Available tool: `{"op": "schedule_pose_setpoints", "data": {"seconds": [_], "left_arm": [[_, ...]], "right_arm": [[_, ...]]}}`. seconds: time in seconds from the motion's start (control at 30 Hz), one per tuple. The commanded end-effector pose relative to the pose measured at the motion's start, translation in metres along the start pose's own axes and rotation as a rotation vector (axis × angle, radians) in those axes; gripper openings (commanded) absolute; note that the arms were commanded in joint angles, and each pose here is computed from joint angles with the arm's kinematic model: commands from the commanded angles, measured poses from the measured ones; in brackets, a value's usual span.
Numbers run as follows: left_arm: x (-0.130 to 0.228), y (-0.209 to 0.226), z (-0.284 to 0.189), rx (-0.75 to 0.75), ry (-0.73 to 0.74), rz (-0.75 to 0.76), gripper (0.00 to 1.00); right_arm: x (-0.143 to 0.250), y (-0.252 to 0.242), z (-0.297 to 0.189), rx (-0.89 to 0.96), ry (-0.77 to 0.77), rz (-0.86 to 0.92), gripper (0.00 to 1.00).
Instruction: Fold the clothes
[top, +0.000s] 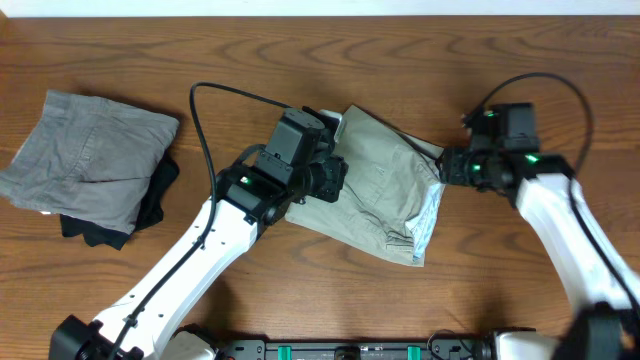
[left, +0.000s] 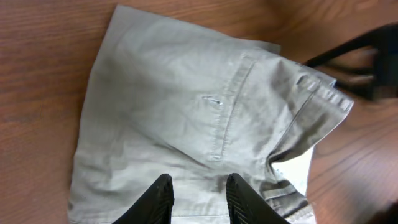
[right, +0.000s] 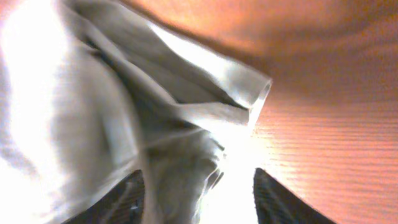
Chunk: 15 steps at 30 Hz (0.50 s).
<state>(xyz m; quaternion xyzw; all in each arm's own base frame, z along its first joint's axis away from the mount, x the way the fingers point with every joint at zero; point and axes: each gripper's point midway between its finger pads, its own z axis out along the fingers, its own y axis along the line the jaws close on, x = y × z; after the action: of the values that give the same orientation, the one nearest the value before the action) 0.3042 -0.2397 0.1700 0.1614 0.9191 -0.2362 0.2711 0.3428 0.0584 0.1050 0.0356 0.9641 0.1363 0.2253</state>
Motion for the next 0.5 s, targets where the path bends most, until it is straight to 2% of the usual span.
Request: {"op": "schedule_pose_setpoints", "data": {"seconds": [0.0, 0.13, 0.3, 0.37, 0.47], "left_arm": [[0.001, 0.008, 0.007, -0.041, 0.023, 0.016, 0.31], [0.015, 0.016, 0.021, -0.061, 0.088, 0.002, 0.31], [0.033, 0.027, 0.046, -0.086, 0.173, -0.016, 0.30], [0.041, 0.032, 0.055, -0.096, 0.207, -0.023, 0.31], [0.053, 0.038, 0.068, -0.108, 0.257, -0.035, 0.30]], "right_arm": [[-0.009, 0.008, -0.035, -0.005, -0.075, -0.036, 0.56], [0.004, 0.009, -0.044, -0.003, -0.040, -0.029, 0.58], [0.021, 0.003, -0.025, -0.001, 0.036, -0.020, 0.60], [0.024, 0.010, -0.013, -0.057, 0.067, -0.049, 0.56], [0.026, 0.023, 0.006, -0.147, 0.102, -0.098, 0.40]]}}
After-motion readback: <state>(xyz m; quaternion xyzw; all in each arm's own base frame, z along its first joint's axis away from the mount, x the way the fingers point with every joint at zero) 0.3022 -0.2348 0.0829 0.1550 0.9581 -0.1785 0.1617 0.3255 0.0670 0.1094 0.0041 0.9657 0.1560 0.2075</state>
